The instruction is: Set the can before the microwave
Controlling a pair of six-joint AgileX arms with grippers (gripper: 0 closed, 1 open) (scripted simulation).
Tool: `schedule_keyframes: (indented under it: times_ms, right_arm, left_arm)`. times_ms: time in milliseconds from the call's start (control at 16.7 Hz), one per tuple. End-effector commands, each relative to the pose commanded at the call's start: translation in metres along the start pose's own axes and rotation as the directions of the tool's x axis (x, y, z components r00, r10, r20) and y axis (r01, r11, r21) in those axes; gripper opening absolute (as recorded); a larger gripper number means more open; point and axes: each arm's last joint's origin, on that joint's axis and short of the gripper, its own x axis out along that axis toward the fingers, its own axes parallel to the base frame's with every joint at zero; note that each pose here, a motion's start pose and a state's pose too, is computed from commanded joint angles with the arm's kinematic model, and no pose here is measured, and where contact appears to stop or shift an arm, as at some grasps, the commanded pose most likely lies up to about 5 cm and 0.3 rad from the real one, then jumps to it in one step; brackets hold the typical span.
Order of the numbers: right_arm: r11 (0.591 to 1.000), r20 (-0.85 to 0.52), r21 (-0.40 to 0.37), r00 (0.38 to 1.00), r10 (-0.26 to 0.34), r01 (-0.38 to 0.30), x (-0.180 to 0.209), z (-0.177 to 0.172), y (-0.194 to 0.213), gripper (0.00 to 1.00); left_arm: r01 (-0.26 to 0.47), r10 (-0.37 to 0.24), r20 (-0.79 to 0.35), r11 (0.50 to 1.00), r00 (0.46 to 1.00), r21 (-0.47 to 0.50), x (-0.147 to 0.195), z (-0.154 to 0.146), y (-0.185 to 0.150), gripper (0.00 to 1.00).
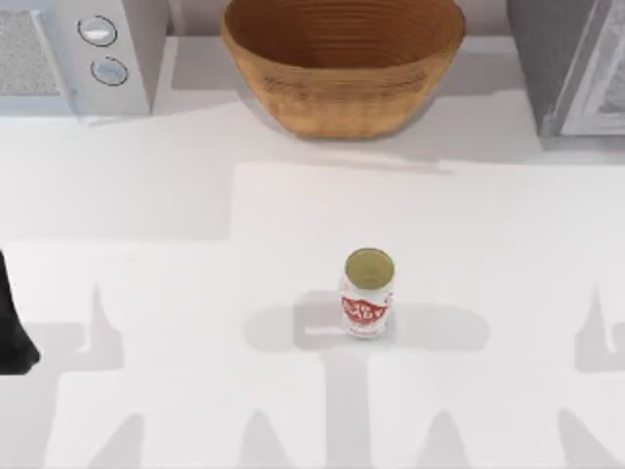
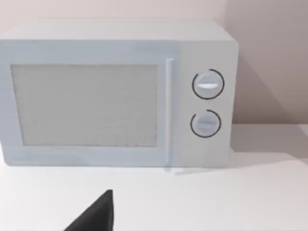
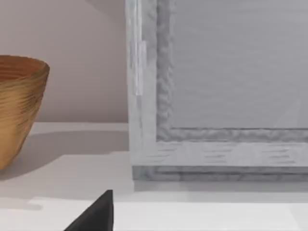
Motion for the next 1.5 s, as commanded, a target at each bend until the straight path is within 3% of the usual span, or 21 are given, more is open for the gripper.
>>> schedule_keyframes:
  times_ms: [300, 480, 660, 840, 1080, 1260, 1500]
  right_arm:
    - [1.000, 0.000, 0.000, 1.000, 0.000, 0.000, 0.000, 0.000, 0.000, 1.00]
    - [1.000, 0.000, 0.000, 1.000, 0.000, 0.000, 0.000, 0.000, 0.000, 1.00]
    - [1.000, 0.000, 0.000, 1.000, 0.000, 0.000, 0.000, 0.000, 0.000, 1.00]
    - [1.000, 0.000, 0.000, 1.000, 0.000, 0.000, 0.000, 0.000, 0.000, 1.00]
    - [1.000, 0.000, 0.000, 1.000, 0.000, 0.000, 0.000, 0.000, 0.000, 1.00]
    - [1.000, 0.000, 0.000, 1.000, 0.000, 0.000, 0.000, 0.000, 0.000, 1.00]
    - [1.000, 0.000, 0.000, 1.000, 0.000, 0.000, 0.000, 0.000, 0.000, 1.00]
  left_arm:
    - [0.021, -0.021, -0.056, 1.000, 0.998, 0.005, 0.001, 0.005, -0.002, 1.00]
    - [0.071, -0.067, -0.189, 0.997, 0.980, 0.015, 0.006, 0.020, -0.008, 1.00]
    - [0.145, -0.126, -0.363, 0.989, 0.923, 0.026, 0.019, 0.043, -0.017, 1.00]
    - [0.238, -0.183, -0.544, 0.971, 0.819, 0.033, 0.042, 0.072, -0.034, 1.00]
    - [0.375, -0.226, -0.749, 0.926, 0.623, 0.033, 0.089, 0.107, -0.072, 1.00]
    - [0.473, -0.221, -0.859, 0.881, 0.461, 0.027, 0.129, 0.122, -0.116, 1.00]
    - [0.581, -0.170, -0.950, 0.814, 0.263, 0.016, 0.174, 0.119, -0.186, 1.00]
